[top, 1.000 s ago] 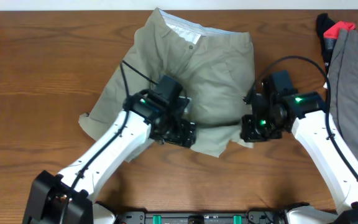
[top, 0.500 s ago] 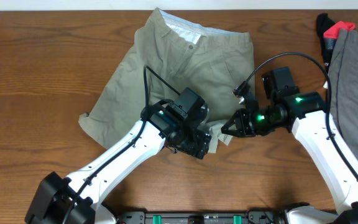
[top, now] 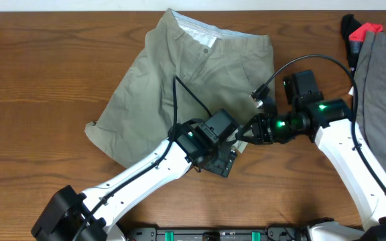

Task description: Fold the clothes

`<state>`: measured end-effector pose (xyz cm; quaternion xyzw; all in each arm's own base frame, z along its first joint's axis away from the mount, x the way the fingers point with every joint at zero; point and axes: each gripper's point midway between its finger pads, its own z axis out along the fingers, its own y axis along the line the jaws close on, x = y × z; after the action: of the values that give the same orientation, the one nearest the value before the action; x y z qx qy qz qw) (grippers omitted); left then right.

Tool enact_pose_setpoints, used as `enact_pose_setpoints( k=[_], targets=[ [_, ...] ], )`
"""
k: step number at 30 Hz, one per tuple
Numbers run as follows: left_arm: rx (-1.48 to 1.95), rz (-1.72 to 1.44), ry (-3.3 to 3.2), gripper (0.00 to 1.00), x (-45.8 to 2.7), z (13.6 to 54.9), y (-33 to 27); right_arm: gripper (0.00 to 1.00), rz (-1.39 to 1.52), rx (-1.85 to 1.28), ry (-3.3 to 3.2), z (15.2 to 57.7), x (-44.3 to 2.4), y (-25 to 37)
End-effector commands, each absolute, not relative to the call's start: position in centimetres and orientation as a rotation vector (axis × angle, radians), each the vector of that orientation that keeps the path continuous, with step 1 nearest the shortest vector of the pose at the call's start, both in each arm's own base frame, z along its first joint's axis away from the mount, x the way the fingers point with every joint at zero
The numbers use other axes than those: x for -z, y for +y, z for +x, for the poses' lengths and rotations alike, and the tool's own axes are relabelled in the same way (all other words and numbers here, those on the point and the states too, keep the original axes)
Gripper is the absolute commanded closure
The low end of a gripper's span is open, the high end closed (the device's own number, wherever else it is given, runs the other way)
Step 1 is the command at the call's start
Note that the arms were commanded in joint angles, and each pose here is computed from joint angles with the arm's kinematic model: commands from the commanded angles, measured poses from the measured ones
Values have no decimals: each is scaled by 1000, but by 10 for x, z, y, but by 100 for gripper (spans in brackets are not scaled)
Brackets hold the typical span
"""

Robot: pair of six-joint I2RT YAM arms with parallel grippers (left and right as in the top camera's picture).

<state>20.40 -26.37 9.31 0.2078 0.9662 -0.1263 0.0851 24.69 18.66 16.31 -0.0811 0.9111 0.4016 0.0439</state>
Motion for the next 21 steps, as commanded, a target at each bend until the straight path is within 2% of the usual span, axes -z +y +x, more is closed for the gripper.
enact_pose_setpoints(
  k=[1, 5, 7, 9, 12, 15, 16, 21],
  targets=[
    [175, 430, 2861, 21, -81, 222, -241, 99, -265, -1336, 2721, 244, -180, 193],
    [211, 409, 2821, 21, -78, 229, -248, 99, -291, -1343, 2674, 242, -191, 193],
    [228, 406, 2804, 26, -76, 232, -251, 99, -301, -1340, 2654, 241, -196, 193],
    [225, 384, 2787, 35, -77, 236, -251, 99, -302, -1343, 2639, 239, -202, 193],
    [202, 359, 2776, 60, -77, 239, -249, 99, -314, -1336, 2616, 237, -208, 192],
    [180, 364, 2796, 91, -75, 235, -244, 99, -304, -1307, 2622, 236, -208, 189],
    [169, 366, 2807, 94, -76, 233, -241, 99, -291, -1282, 2638, 237, -205, 186],
    [127, 391, 2870, 94, -84, 212, -222, 99, -183, -964, 2822, 232, -172, 154]
  ],
)
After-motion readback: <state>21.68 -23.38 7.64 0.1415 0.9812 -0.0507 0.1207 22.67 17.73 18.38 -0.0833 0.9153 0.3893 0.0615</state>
